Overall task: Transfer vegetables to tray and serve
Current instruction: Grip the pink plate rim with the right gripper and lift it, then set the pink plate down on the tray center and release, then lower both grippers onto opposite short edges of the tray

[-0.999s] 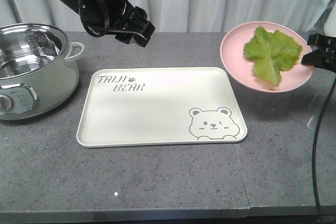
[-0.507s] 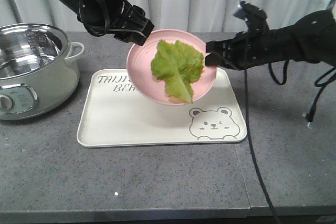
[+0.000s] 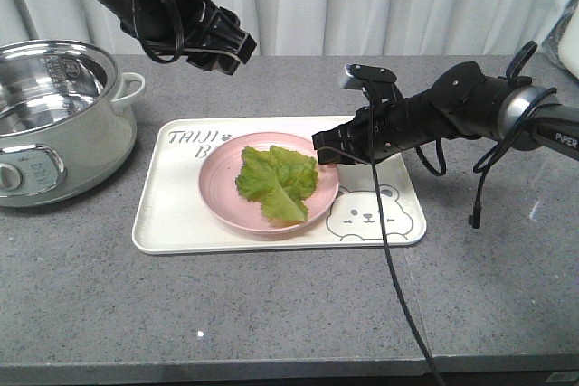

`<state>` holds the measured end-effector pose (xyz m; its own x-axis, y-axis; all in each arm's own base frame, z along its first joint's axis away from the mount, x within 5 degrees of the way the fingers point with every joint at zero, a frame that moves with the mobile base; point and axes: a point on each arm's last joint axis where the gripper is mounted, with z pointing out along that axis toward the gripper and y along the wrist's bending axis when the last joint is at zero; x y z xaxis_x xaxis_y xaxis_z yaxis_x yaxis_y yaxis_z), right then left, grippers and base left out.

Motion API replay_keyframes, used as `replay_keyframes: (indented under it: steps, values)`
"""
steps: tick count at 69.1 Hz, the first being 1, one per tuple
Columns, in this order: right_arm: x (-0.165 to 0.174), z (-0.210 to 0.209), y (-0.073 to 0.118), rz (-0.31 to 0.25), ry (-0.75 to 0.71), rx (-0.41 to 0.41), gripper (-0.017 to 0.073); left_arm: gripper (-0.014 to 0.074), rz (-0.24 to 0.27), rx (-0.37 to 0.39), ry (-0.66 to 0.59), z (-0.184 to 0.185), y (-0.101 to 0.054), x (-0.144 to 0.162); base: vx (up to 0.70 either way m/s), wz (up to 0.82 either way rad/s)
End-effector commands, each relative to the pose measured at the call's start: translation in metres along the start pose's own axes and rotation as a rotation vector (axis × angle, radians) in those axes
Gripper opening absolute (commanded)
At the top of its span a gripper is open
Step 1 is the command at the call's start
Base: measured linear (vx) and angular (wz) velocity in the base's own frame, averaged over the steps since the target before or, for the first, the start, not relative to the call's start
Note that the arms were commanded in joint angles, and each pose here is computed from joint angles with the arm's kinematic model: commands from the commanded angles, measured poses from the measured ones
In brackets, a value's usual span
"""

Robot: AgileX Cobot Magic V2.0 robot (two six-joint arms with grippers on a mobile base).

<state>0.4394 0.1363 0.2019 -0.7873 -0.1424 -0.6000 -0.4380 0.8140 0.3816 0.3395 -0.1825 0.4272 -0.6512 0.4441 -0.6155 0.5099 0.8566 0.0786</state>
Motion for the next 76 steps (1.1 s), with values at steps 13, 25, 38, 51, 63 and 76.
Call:
replay_keyframes:
  steps: [13,25,38,51,63,76]
  values:
    - [-0.030,-0.043,0.020,-0.079,-0.139,0.024,0.0501,0.0444,-0.074,-0.146,-0.090,-0.031,0.014,-0.004,0.00,0.00]
    - [-0.040,-0.077,0.031,-0.136,-0.177,0.092,0.0489,0.0444,-0.123,-0.212,-0.096,-0.032,0.021,-0.004,0.00,0.00]
    - [-0.041,-0.121,0.034,-0.122,-0.152,0.252,0.0476,0.0444,-0.266,-0.270,-0.048,-0.019,0.044,0.007,0.00,0.00]
    - [-0.027,-0.144,0.020,-0.022,-0.009,0.332,0.0476,0.0444,-0.357,-0.226,0.133,0.023,0.059,0.039,0.00,0.00]
    - [-0.016,-0.144,0.004,0.036,0.092,0.329,0.0476,0.0444,-0.376,-0.226,0.214,0.046,0.062,0.058,0.00,0.00]
    - [-0.009,-0.133,-0.005,0.064,0.160,0.320,0.0476,0.0444,-0.386,-0.220,0.246,0.061,0.060,0.070,0.00,0.00]
